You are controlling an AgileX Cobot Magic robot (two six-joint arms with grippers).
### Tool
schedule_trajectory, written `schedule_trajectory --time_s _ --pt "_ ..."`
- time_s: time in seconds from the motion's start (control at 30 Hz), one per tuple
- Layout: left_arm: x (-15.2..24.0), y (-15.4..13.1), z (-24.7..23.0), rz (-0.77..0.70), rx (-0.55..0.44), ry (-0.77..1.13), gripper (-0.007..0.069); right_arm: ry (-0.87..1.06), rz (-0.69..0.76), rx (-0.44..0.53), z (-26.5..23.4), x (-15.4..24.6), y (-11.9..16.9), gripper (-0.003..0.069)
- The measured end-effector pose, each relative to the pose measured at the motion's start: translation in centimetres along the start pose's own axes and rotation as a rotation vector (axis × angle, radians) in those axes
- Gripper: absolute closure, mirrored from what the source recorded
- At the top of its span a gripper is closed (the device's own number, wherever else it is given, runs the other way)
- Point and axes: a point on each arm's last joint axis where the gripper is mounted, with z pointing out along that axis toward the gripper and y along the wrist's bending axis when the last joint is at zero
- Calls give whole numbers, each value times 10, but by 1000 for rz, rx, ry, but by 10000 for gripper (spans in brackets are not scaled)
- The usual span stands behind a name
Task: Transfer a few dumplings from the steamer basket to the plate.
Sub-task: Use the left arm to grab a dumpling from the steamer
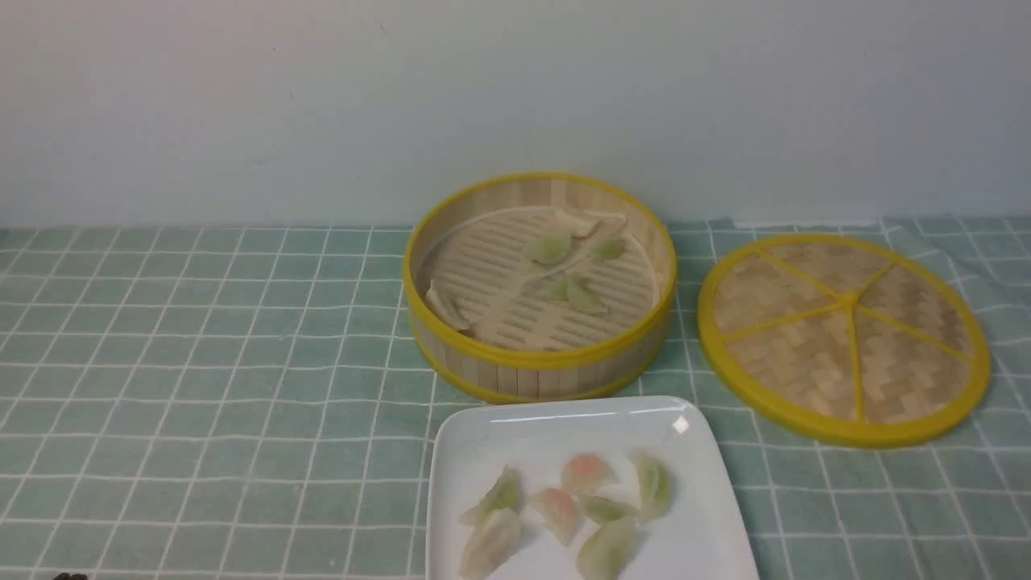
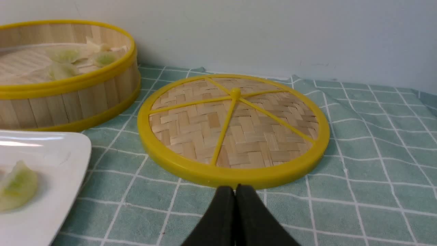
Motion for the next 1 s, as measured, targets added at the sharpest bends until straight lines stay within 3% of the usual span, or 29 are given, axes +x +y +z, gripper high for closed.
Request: schedule_trajectory --time_s 0.77,0.87,1.0 --pt "0 0 0 0 0 0 631 0 2 -1 0 0 0 673" --pt "0 0 0 1 0 0 631 -47 131 -21 0 -3 2 673" --pt "-4 -2 0 -111 25 -43 631 -186 536 -55 -1 -16 0 673"
